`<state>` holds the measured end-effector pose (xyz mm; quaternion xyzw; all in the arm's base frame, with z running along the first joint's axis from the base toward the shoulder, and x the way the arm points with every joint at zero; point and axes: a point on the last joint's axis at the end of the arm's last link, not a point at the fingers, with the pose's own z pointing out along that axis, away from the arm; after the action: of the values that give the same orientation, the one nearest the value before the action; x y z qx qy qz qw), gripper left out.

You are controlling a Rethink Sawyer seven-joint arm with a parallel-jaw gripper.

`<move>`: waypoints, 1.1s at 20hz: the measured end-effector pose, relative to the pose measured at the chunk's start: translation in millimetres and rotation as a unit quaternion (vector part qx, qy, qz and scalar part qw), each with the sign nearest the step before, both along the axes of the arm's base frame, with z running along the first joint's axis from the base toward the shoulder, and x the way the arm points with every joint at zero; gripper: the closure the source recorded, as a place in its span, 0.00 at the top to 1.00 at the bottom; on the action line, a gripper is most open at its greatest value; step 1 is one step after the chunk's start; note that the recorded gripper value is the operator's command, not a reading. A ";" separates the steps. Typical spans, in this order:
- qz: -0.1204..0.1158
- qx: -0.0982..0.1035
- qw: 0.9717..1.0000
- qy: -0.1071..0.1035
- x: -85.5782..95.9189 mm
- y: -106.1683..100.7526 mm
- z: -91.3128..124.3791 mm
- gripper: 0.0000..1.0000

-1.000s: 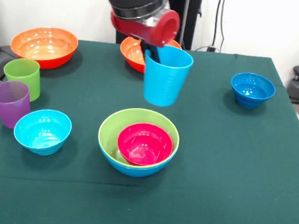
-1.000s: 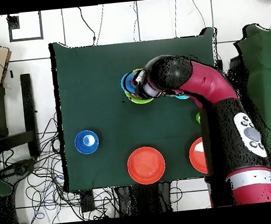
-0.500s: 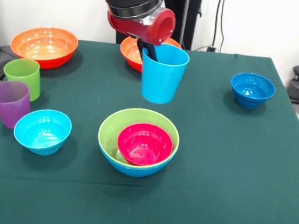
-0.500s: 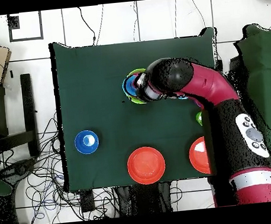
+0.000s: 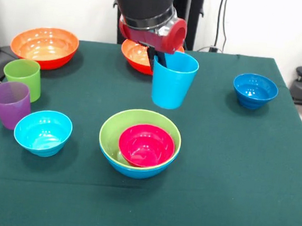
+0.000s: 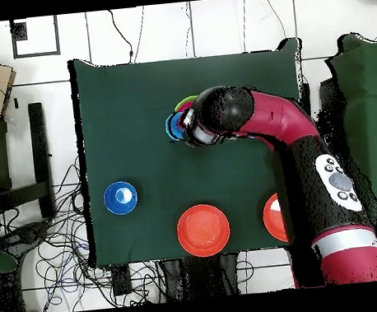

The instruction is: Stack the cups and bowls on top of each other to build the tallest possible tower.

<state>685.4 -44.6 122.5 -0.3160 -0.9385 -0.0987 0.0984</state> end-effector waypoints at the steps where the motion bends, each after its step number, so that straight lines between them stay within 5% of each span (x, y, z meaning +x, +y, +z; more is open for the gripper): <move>1: 0.005 -0.004 1.000 -0.006 -0.8 1.3 -8.4 0.00; 9: 0.022 -0.002 1.000 -0.021 -4.8 9.2 -39.3 0.00; 22: 0.032 0.016 0.999 -0.007 -18.6 8.6 -73.4 0.00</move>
<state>666.8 -35.9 49.1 -0.2830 -0.9472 -0.1124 0.0999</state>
